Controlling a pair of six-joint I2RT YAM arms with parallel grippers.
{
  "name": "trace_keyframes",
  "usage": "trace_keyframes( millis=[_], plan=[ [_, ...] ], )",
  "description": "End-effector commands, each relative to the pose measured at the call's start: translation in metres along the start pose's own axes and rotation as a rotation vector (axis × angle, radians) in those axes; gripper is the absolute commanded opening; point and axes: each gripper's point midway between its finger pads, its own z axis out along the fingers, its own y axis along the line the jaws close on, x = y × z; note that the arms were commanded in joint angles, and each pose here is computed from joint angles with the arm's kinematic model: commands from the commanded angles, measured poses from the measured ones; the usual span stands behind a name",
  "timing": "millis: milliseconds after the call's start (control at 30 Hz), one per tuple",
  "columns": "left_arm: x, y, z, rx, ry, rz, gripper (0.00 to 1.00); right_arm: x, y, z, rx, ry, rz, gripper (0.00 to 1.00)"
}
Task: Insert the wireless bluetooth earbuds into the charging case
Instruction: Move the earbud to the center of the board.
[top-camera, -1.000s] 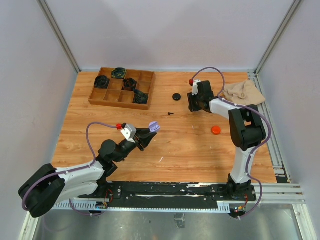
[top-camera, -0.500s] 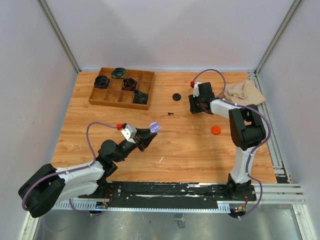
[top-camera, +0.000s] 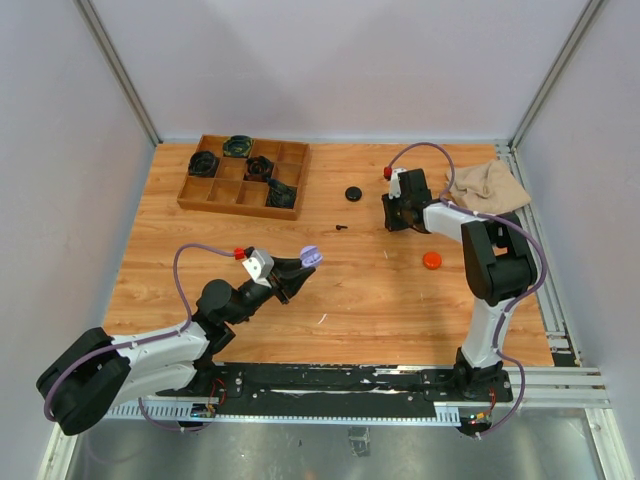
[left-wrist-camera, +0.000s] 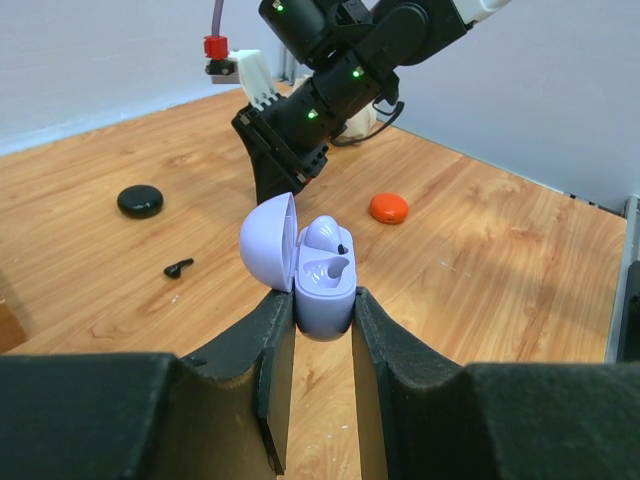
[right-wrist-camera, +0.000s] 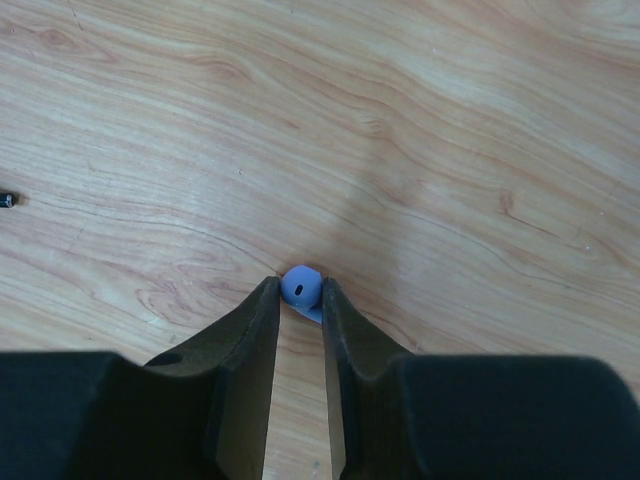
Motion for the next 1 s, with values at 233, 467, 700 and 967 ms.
trace_keyframes(
  millis=[233, 467, 700, 967],
  plan=[
    [-0.012, -0.005, -0.001, 0.021, -0.051, 0.002, 0.0, 0.05, 0.009, -0.009, -0.009, 0.162, 0.06, 0.18],
    [-0.013, -0.005, -0.002, 0.021, -0.054, -0.002, 0.0, 0.075, 0.038, -0.035, -0.05, 0.232, 0.134, 0.18],
    [-0.015, -0.007, -0.003, 0.029, -0.059, -0.006, 0.0, 0.115, 0.066, -0.055, -0.077, 0.321, 0.132, 0.2],
    [-0.015, -0.008, -0.004, 0.034, -0.059, -0.013, 0.0, 0.126, 0.087, -0.067, -0.094, 0.301, 0.089, 0.35]
  ],
)
